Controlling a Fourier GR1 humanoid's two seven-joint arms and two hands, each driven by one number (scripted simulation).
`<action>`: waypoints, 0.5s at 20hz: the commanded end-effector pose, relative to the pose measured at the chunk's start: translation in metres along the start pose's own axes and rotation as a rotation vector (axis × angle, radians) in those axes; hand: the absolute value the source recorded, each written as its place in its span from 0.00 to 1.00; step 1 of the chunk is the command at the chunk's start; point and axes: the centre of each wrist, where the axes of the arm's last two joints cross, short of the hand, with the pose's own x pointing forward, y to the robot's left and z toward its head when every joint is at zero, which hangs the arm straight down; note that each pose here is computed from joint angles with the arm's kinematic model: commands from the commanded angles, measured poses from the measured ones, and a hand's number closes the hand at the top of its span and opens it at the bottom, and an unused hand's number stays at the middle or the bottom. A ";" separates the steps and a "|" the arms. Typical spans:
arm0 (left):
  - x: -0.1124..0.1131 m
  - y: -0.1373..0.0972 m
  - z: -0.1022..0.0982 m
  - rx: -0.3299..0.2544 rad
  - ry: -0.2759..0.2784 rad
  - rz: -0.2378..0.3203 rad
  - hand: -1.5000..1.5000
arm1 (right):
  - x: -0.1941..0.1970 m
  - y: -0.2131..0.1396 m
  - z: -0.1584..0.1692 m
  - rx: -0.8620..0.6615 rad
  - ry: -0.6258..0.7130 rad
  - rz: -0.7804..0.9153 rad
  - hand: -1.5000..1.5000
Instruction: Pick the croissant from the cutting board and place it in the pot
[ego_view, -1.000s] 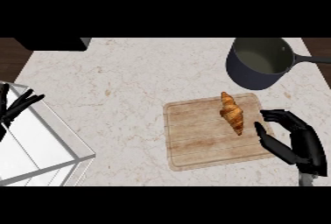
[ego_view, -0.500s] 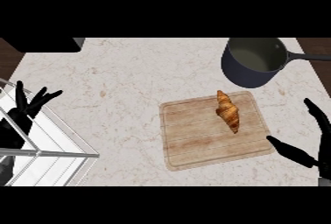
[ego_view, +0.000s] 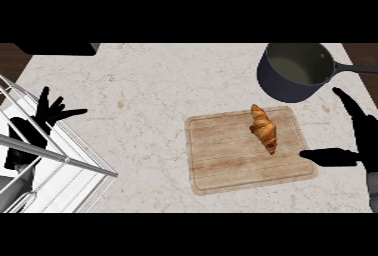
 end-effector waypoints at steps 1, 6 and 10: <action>-0.008 -0.013 0.016 0.022 0.039 -0.011 0.50 | 0.040 -0.005 -0.014 0.156 0.075 0.133 0.00; -0.011 -0.011 0.015 0.006 0.032 -0.010 0.50 | 0.060 0.010 -0.036 0.377 0.216 0.279 0.00; -0.010 -0.014 0.023 0.018 0.052 -0.003 0.50 | 0.076 0.024 -0.058 0.513 0.275 0.289 0.00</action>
